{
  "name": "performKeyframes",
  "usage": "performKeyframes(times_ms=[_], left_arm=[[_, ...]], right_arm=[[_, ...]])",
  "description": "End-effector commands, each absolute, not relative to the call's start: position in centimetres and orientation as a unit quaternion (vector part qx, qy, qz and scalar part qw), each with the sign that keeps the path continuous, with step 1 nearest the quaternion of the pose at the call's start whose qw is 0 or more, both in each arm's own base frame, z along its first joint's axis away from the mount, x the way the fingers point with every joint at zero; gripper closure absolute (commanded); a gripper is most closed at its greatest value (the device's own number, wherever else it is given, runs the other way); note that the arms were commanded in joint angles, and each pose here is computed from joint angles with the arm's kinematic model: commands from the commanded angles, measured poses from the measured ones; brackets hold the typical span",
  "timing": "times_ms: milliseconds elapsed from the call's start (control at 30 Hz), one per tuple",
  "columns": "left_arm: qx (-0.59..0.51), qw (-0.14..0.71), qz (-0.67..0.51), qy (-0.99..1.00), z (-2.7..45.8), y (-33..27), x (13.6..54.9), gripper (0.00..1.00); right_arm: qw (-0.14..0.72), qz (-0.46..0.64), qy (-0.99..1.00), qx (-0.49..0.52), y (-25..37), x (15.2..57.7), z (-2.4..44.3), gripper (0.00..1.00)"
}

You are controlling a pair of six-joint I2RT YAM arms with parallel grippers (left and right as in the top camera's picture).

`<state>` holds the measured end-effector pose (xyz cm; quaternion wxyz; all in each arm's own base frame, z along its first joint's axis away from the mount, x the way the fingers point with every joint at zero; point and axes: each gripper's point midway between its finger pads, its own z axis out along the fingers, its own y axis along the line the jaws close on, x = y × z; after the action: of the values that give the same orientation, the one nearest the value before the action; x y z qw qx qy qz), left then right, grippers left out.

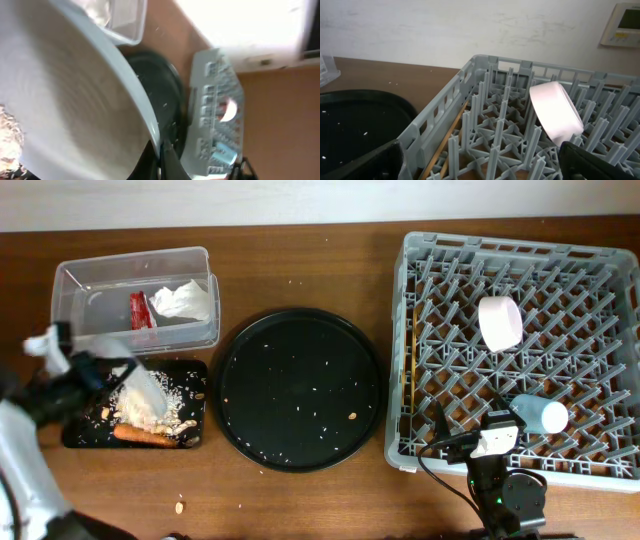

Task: Sort waste into correct bins and load items into the dishwasher rack
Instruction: 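Tip the white plate over the black tray to dump the food, then carry the white plate to the rack and stand it upright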

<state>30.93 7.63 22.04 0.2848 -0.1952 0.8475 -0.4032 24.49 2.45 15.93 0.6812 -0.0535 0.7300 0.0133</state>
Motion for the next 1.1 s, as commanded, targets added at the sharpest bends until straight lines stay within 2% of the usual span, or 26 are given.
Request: performKeyframes(times_ms=[0, 67, 200, 300, 400, 467, 500, 600, 700, 800, 900, 933, 967, 1000, 1067], left_arm=[[-0.146, 0.4, -0.462, 0.778, 25.5, 8.0, 29.1, 0.99], [-0.126, 0.428, -0.484, 0.752, 25.4, 7.6, 28.6, 1.0], [-0.118, 0.431, -0.495, 0.745, 25.6, 6.9, 28.4, 0.99], [-0.051, 0.38, -0.484, 0.787, 25.7, 2.2, 29.1, 1.0], [0.061, 0.324, -0.434, 0.838, 27.1, -7.1, 33.5, 1.0], [0.137, 0.376, -0.421, 0.814, 30.0, -16.0, 36.5, 1.0], [0.175, 0.4, -0.478, 0.762, 32.6, -23.0, 37.6, 1.0], [0.22, 0.365, -0.596, 0.681, 33.6, -30.7, 37.2, 1.0], [0.212, 0.293, -0.66, 0.659, 29.5, -35.7, 37.5, 1.0], [0.21, 0.236, -0.661, 0.68, 24.8, -37.8, 36.9, 1.0], [0.21, 0.207, -0.661, 0.69, 22.6, -38.6, 36.5, 1.0], [0.197, 0.201, -0.654, 0.702, 21.8, -38.5, 36.8, 0.95], [0.188, 0.202, -0.644, 0.713, 21.1, -38.2, 37.3, 0.74], [0.192, 0.211, -0.636, 0.717, 20.7, -37.7, 37.7, 0.01], [0.201, 0.216, -0.64, 0.71, 21.2, -36.7, 38.1, 0.01]], right_arm=[[0.68, 0.011, 0.732, -0.046, 2.2, 24.5, 15.6, 0.02], [0.68, 0.011, 0.732, -0.046, 2.2, 24.5, 15.6, 0.02], [0.68, 0.011, 0.732, -0.046, 2.2, 24.5, 15.6, 0.02], [0.68, 0.011, 0.732, -0.046, 2.2, 24.5, 15.6, 0.02], [0.68, 0.011, 0.732, -0.046, 2.2, 24.5, 15.6, 0.02], [0.68, 0.011, 0.732, -0.046, 2.2, 24.5, 15.6, 0.02], [0.68, 0.011, 0.732, -0.046, 2.2, 24.5, 15.6, 0.02], [0.68, 0.011, 0.732, -0.046, 2.2, 24.5, 15.6, 0.02], [0.68, 0.011, 0.732, -0.046, 2.2, 24.5, 15.6, 0.02], [0.68, 0.011, 0.732, -0.046, 2.2, 24.5, 15.6, 0.02], [0.68, 0.011, 0.732, -0.046, 2.2, 24.5, 15.6, 0.02], [0.68, 0.011, 0.732, -0.046, 2.2, 24.5, 15.6, 0.02], [0.68, 0.011, 0.732, -0.046, 2.2, 24.5, 15.6, 0.02], [0.68, 0.011, 0.732, -0.046, 2.2, 24.5, 15.6, 0.02], [0.68, 0.011, 0.732, -0.046, 2.2, 24.5, 15.6, 0.02]])
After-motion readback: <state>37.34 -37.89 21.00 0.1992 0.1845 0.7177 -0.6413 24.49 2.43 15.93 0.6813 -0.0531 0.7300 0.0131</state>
